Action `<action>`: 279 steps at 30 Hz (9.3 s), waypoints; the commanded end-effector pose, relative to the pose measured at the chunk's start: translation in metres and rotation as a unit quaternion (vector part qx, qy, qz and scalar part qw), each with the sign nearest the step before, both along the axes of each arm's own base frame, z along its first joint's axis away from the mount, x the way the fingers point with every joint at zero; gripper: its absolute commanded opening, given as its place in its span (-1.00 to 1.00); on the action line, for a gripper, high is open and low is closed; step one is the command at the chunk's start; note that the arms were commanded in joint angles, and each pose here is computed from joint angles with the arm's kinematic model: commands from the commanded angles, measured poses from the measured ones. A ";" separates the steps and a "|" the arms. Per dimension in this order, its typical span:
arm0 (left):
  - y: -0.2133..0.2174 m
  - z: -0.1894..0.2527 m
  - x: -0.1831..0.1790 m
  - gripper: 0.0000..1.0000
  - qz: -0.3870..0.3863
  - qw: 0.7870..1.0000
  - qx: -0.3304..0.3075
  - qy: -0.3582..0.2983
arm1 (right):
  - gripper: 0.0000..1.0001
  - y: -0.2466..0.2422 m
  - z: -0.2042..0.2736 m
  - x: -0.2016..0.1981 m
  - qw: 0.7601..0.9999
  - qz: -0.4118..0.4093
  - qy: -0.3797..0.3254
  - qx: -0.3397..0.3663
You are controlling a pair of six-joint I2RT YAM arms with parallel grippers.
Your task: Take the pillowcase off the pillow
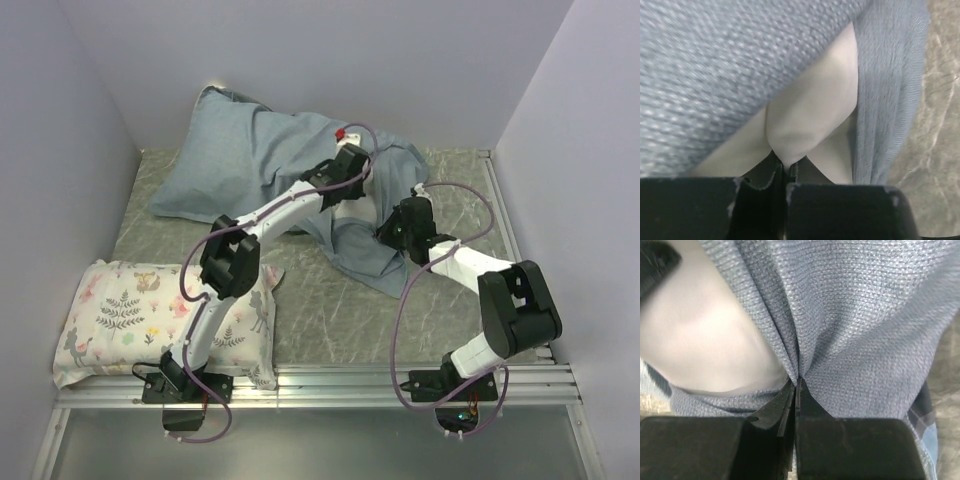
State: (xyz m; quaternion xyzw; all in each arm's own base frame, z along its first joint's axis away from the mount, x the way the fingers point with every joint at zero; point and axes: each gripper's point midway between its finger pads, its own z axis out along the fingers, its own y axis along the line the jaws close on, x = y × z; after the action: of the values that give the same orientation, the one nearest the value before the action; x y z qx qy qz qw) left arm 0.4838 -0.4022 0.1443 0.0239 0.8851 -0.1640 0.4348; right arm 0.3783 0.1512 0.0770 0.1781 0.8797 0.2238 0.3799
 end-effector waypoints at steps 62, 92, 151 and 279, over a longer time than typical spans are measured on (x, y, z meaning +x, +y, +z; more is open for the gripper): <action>0.060 0.123 -0.124 -0.99 -0.157 0.976 -0.153 -0.007 | -0.30 -0.017 0.128 0.054 0.976 -0.006 -0.100 -0.192; 0.087 0.321 -0.164 -0.99 -0.131 0.881 -0.399 -0.216 | -0.44 0.030 0.140 0.111 0.948 0.206 -0.135 0.204; -0.046 0.208 -0.044 -0.89 -0.003 0.932 -0.314 -0.179 | 0.52 -0.101 0.231 -0.003 0.975 -0.102 -0.196 0.011; 0.534 0.094 -0.024 -0.97 0.465 0.884 -0.003 -0.042 | -1.00 -0.171 0.265 0.052 0.979 -0.144 -0.117 -0.080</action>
State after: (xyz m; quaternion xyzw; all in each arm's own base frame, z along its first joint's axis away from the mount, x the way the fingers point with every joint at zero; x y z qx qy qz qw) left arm 0.4588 0.0501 0.2075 -0.3217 0.8338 -0.0403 0.4469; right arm 0.4183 0.0583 0.2794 0.1939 0.8777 0.2061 0.3867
